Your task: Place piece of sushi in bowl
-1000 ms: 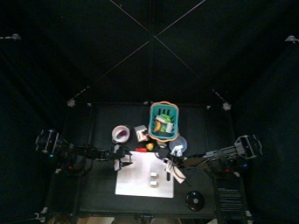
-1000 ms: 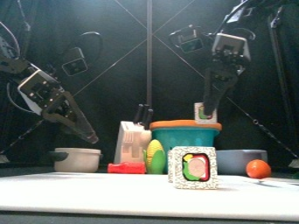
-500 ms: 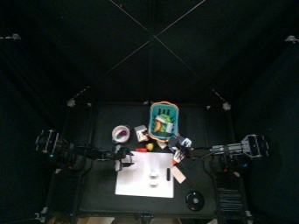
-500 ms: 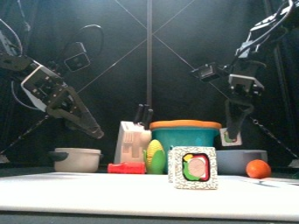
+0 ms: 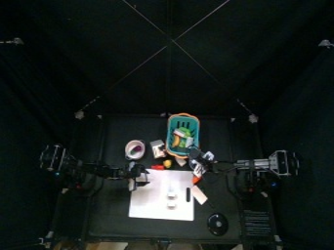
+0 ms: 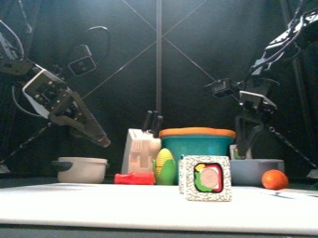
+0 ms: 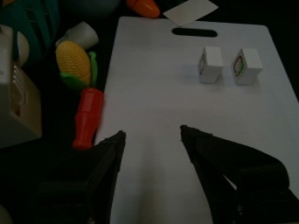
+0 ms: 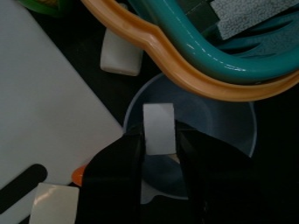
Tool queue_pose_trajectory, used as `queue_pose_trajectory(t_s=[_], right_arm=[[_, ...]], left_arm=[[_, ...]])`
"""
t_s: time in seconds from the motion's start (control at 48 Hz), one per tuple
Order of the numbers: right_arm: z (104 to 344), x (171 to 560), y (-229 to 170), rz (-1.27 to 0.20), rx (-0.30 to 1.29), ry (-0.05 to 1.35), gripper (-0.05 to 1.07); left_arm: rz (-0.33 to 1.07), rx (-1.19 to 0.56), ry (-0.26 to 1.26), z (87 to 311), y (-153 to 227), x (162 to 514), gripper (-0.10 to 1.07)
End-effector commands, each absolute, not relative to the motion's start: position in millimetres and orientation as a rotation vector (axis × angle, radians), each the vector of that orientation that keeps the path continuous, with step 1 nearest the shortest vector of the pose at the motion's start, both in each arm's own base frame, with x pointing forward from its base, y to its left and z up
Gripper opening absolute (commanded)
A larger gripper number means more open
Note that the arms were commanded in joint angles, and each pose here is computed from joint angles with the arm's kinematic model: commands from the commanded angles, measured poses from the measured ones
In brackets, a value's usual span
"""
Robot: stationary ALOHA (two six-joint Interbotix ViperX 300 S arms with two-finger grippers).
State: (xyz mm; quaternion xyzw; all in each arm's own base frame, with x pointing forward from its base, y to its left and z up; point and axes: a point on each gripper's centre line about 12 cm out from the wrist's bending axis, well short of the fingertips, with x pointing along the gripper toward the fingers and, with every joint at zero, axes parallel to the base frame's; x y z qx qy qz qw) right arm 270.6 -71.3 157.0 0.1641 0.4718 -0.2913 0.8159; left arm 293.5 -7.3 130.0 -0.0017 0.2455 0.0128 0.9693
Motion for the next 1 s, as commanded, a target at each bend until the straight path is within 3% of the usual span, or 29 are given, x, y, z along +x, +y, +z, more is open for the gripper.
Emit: queue_pose_trajectory(t_s=[0.0, 0.167, 0.688, 0.979], right_arm=[[163, 273, -72, -0.617, 0.354, 0.981, 0.75], [163, 273, -72, -0.617, 0.356, 0.981, 0.8], [163, 273, -69, -0.62, 0.34, 1.005, 0.8], [205, 317, -22, -0.435, 0.299, 0.88, 0.8]], left_arm=[[0.025, -0.004, 0.475, 135, -8, 297, 0.9], [0.025, -0.004, 0.475, 135, -8, 297, 0.9], [0.025, -0.005, 0.473, 135, -8, 298, 0.9], [0.016, -0.003, 0.459, 139, -11, 302, 0.9]])
